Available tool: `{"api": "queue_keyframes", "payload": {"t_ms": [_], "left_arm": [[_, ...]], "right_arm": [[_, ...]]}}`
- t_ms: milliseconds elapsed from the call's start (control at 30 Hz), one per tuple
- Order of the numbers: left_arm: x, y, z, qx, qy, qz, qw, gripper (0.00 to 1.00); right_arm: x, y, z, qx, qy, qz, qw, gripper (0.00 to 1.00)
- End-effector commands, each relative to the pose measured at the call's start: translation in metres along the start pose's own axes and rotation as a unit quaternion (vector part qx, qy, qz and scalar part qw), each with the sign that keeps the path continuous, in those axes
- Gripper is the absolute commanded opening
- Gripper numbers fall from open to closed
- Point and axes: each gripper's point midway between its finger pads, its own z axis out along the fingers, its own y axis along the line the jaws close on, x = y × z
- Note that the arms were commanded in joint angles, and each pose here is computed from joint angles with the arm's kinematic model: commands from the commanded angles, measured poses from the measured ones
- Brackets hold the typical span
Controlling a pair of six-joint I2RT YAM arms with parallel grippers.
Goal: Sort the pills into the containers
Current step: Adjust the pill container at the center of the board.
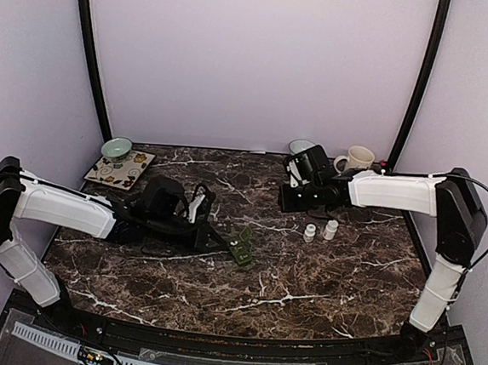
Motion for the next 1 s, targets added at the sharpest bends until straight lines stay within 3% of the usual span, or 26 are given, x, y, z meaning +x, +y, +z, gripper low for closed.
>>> {"api": "queue_keyframes", "payload": {"t_ms": [0, 433, 967], "left_arm": [[0.0, -0.005, 0.001, 0.016, -0.003, -0.031, 0.999, 0.03], [0.021, 0.035, 0.015, -0.036, 0.006, -0.101, 0.994, 0.0], [0.014, 0.058, 0.053, -0.083, 0.026, -0.113, 0.99, 0.0]], "right_arm": [[-0.006, 0.026, 0.004, -0.053, 0.0, -0.001, 0.999, 0.08], [0.039, 0.043, 0.015, -0.087, 0.042, 0.003, 0.995, 0.05], [0.095, 0.061, 0.013, -0.11, 0.086, 0.012, 0.99, 0.03]]}}
